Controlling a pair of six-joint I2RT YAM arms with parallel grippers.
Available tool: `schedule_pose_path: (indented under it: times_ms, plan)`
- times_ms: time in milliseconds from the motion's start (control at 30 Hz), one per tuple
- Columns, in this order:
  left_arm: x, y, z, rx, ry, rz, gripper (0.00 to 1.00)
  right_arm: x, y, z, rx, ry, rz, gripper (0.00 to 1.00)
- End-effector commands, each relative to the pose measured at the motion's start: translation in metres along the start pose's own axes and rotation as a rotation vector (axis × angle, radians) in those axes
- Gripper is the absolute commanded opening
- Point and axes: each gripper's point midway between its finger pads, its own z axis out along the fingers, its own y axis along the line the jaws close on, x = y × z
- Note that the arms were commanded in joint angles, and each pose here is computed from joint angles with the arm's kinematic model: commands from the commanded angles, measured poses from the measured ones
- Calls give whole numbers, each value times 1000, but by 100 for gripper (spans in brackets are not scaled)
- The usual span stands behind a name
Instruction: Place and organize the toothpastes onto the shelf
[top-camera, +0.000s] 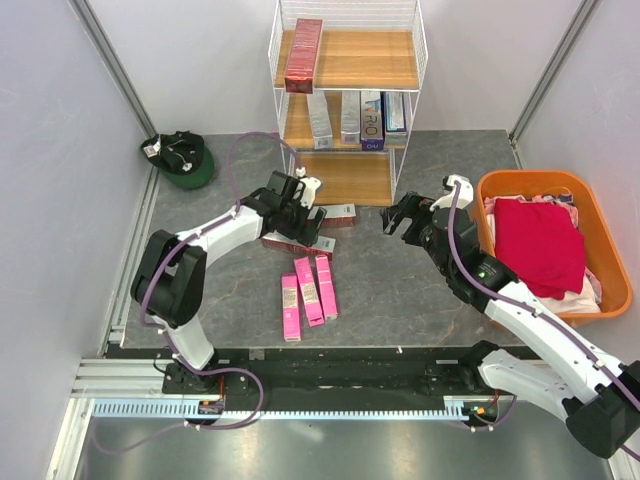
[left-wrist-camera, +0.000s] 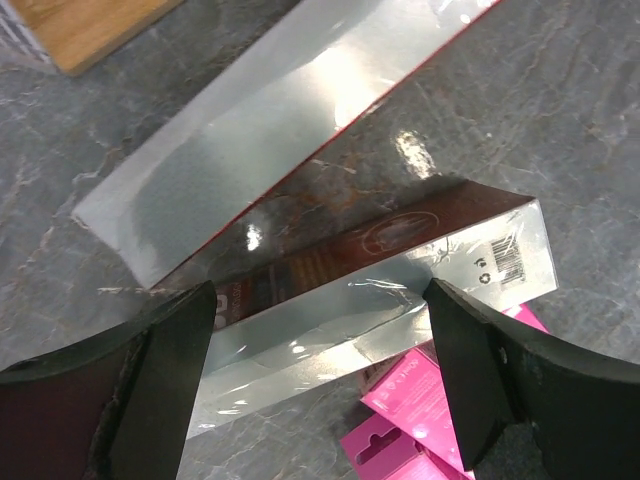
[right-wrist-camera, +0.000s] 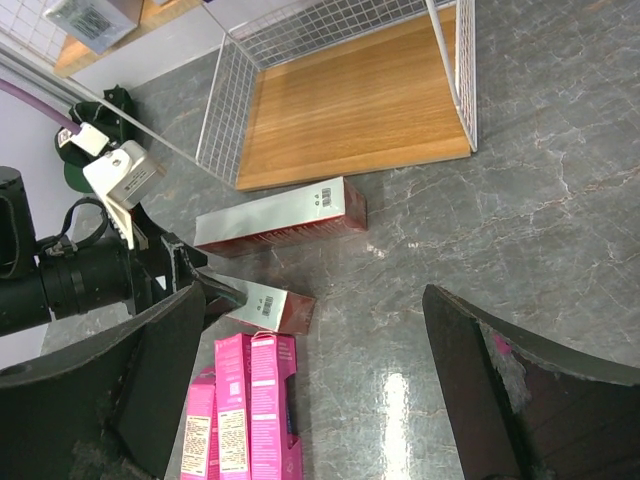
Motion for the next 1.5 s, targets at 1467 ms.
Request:
schedule_pose_path:
  times_ms: [1467]
  plan:
    - [7, -8, -154, 182, -344, -593, 100, 233, 76, 82, -325, 613, -803, 98]
